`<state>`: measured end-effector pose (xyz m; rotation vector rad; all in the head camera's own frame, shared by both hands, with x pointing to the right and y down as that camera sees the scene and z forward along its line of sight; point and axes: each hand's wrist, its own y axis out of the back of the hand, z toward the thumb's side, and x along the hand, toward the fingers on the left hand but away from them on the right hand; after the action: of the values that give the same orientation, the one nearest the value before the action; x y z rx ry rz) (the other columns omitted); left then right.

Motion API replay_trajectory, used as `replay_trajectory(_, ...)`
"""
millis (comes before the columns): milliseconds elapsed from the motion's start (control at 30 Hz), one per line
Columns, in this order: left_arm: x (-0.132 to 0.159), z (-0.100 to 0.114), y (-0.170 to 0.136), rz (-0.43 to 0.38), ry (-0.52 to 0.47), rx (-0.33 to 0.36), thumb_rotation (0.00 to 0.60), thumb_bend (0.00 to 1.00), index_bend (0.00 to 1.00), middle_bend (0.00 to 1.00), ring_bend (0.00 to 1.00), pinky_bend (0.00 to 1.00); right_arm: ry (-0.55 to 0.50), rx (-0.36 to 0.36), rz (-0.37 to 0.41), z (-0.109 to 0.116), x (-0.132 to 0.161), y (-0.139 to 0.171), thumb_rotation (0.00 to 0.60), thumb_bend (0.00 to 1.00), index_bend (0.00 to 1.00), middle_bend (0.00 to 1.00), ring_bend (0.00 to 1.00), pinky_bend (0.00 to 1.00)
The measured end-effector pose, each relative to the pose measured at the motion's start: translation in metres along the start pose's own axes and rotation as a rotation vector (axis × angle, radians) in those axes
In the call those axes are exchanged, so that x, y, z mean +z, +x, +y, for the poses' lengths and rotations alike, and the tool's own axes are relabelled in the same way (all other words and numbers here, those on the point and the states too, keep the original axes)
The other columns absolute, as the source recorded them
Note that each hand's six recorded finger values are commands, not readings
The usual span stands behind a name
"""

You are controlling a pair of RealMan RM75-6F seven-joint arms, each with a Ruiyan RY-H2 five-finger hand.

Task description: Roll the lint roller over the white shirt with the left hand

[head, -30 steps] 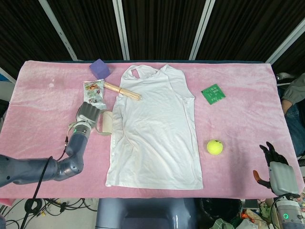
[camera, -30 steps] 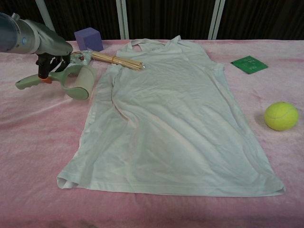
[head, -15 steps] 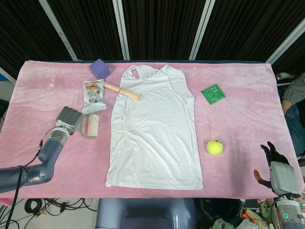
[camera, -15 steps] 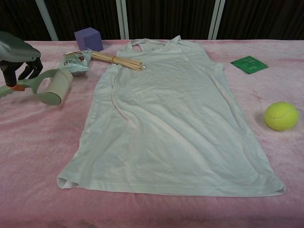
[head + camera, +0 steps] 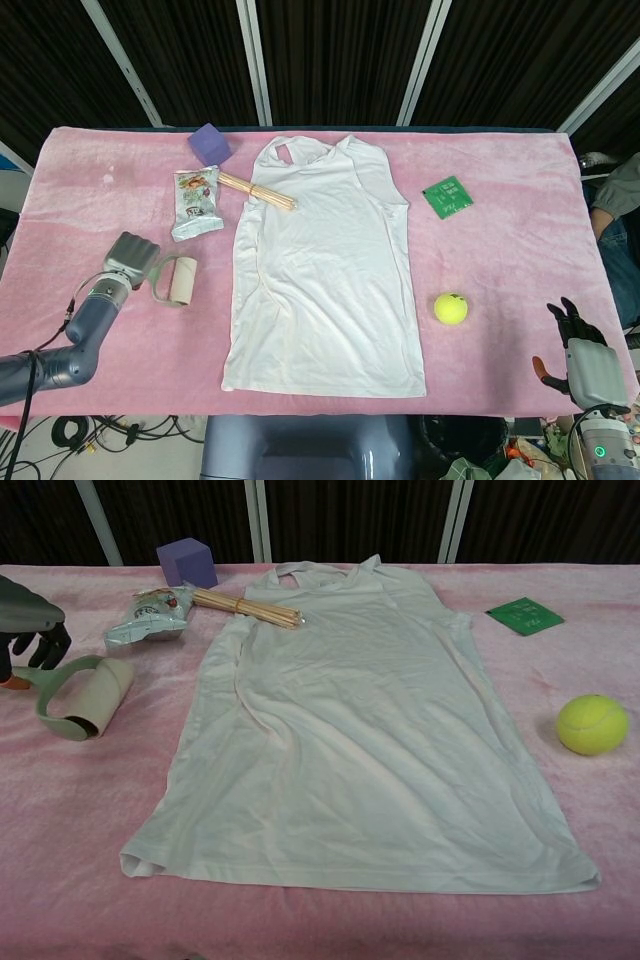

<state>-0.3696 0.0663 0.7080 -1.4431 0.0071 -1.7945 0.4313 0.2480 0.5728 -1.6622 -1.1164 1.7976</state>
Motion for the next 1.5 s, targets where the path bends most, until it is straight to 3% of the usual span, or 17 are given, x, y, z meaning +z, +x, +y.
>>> replay_trajectory(133,-0.001,0.002,-0.005,0.019,-0.041,-0.018,0.600,0.21,0.25,0.19,0.14,0.47,0.000,0.001,0.000,0.000,0.000,0.000,0.600,0.28,0.12,0.01,0.16,0.16)
replay_trajectory(500,-0.013,0.017,-0.035,0.071,-0.150,-0.013,0.600,0.21,0.25,0.19,0.13,0.44,0.010,-0.007,0.005,0.001,0.001,0.000,0.600,0.28,0.12,0.01,0.16,0.16)
replay_trajectory(700,-0.032,0.027,-0.058,0.108,-0.208,0.106,0.600,0.21,0.25,0.19,0.13,0.38,0.027,-0.019,0.022,0.002,0.002,-0.001,0.600,0.28,0.12,0.01,0.16,0.16)
replay_trajectory(900,-0.041,0.032,-0.090,0.064,-0.289,0.307,0.600,0.21,0.25,0.16,0.09,0.28,0.066,-0.043,0.058,0.006,0.005,-0.002,0.600,0.28,0.12,0.01,0.15,0.16)
replay_trajectory(1033,-0.049,0.007,-0.127,0.063,-0.367,0.371,0.600,0.21,0.25,0.13,0.06,0.25,0.099,-0.068,0.084,0.009,0.006,-0.003,0.600,0.27,0.12,0.01,0.15,0.16)
replay_trajectory(1233,-0.064,-0.043,-0.167,0.146,-0.510,0.368,0.600,0.21,0.24,0.12,0.02,0.17,0.155,-0.136,0.117,0.019,0.006,-0.004,0.600,0.27,0.12,0.00,0.14,0.16)
replay_trajectory(1500,-0.072,-0.091,-0.187,0.177,-0.624,0.374,0.600,0.21,0.23,0.12,0.00,0.09,0.180,-0.174,0.185,0.022,0.015,0.000,0.600,0.26,0.12,0.00,0.14,0.16)
